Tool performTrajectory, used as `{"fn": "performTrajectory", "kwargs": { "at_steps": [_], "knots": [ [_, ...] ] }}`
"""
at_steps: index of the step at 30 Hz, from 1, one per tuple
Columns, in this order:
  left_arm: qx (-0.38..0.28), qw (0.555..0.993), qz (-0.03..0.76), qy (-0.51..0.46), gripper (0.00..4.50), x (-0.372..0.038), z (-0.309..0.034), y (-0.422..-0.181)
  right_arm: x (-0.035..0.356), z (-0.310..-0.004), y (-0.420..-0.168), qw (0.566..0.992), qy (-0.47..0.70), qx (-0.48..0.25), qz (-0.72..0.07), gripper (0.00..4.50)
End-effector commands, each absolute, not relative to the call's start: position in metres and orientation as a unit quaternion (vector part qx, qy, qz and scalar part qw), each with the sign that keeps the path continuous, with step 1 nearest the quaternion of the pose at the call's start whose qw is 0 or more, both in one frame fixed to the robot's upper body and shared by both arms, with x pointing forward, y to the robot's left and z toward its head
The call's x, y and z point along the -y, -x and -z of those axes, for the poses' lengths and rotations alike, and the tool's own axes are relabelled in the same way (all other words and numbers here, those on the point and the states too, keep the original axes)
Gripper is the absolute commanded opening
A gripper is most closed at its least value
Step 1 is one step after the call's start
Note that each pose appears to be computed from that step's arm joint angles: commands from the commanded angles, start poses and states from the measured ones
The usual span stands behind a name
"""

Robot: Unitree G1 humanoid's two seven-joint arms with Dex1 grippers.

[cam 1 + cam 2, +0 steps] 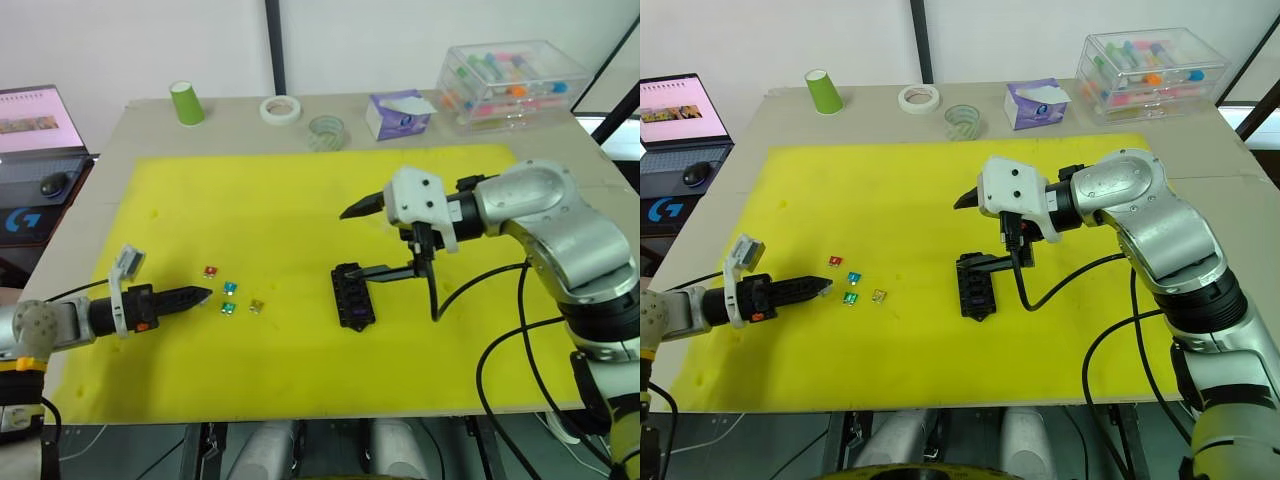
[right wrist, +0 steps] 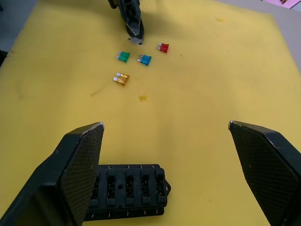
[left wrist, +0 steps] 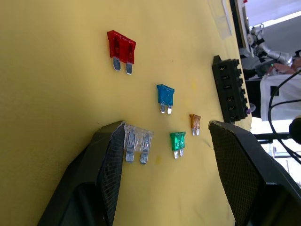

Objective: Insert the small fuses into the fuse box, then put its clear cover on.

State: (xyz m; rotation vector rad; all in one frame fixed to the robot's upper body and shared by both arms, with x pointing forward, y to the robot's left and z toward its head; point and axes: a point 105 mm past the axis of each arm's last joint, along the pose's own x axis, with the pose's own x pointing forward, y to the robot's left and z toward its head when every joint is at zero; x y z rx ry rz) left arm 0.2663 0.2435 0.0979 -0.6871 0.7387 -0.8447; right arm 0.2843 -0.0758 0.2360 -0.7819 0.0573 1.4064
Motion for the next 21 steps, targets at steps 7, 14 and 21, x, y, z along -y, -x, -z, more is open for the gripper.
{"fn": "performTrajectory", "kwargs": {
  "at_steps": [7,14,21],
  "knots": [
    [-0.392,0.773,0.376,0.328,2.95,-0.248,-0.077,-0.248,0.072,-0.246,-0.281,0.69,0.363,-0.002,-0.626,4.5],
    [-0.397,0.775,0.369,0.324,2.58,-0.253,-0.073,-0.246,0.07,-0.247,-0.282,0.687,0.365,-0.001,-0.628,4.5],
    [-0.403,0.78,0.355,0.321,2.58,-0.259,-0.066,-0.243,0.069,-0.248,-0.283,0.687,0.365,0.001,-0.628,4.5]
  ]
}}
